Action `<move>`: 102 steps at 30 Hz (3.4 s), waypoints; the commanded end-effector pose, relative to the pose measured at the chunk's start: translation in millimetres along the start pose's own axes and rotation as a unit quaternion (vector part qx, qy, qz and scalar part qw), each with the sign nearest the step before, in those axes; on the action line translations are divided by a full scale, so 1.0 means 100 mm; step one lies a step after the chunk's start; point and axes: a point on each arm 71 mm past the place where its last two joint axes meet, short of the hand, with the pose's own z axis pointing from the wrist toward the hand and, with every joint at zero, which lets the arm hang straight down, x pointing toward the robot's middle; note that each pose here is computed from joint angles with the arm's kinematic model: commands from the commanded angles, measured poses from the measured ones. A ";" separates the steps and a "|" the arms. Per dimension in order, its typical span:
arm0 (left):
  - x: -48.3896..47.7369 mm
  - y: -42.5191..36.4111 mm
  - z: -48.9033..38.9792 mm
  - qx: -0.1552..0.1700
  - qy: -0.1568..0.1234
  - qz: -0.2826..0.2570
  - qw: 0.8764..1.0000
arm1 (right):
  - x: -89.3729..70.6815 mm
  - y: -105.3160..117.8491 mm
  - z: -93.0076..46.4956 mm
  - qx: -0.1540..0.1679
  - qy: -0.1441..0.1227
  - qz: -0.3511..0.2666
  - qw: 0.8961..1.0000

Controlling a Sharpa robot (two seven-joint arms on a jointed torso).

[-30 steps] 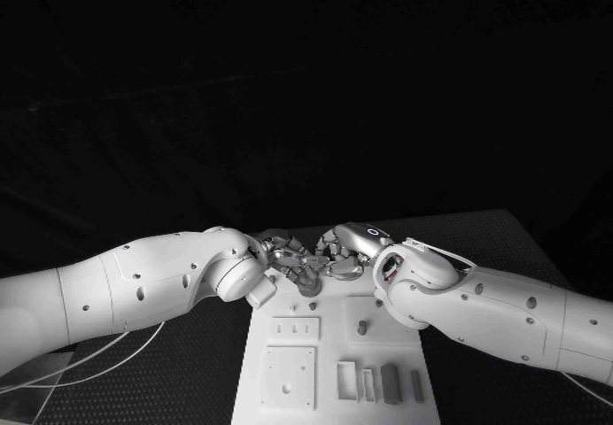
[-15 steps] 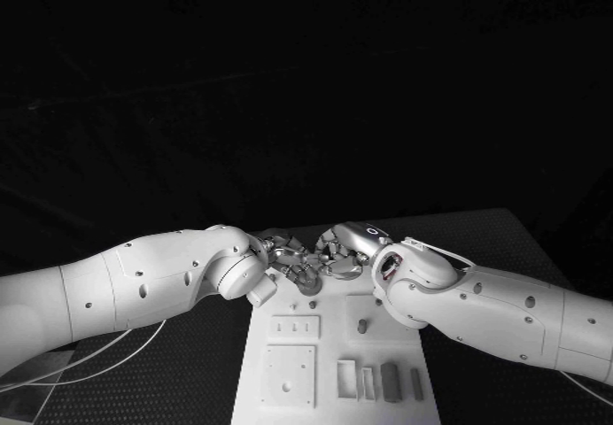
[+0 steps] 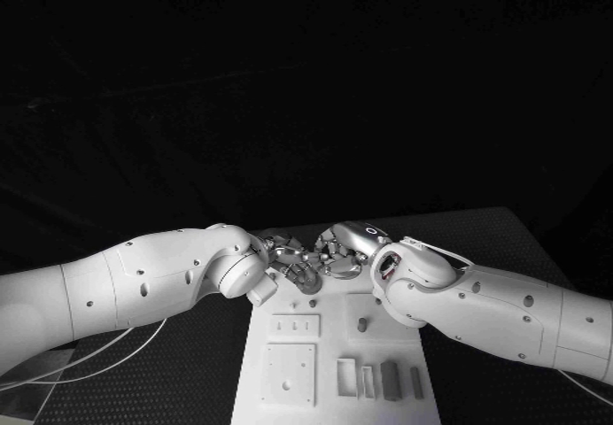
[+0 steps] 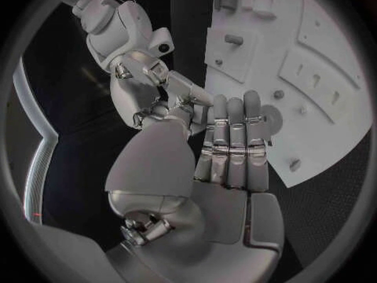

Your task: Assemble the parts on the task board

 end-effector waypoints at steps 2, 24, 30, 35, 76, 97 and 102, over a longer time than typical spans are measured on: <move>0.049 -0.042 0.001 0.005 0.013 -0.011 1.000 | 0.03 0.04 0.01 -0.008 0.006 -0.004 1.000; 0.022 -0.019 0.018 -0.004 0.012 -0.026 1.000 | 0.06 0.02 0.01 -0.004 0.012 -0.008 1.000; 0.000 -0.008 0.013 -0.005 0.006 -0.029 1.000 | 0.08 0.00 0.00 -0.001 0.014 -0.007 1.000; -0.010 -0.002 0.013 -0.005 0.005 -0.032 0.999 | 0.09 0.00 0.00 0.000 0.016 -0.008 1.000; -0.016 0.020 0.005 -0.008 0.011 -0.030 0.999 | 0.13 -0.06 -0.02 0.017 0.020 -0.006 1.000; -0.010 0.024 0.014 -0.010 0.008 -0.021 1.000 | 0.14 -0.04 -0.02 0.015 0.021 -0.004 1.000; 0.005 0.026 0.024 -0.010 0.008 -0.020 1.000 | 0.14 -0.05 -0.02 0.017 0.021 -0.005 1.000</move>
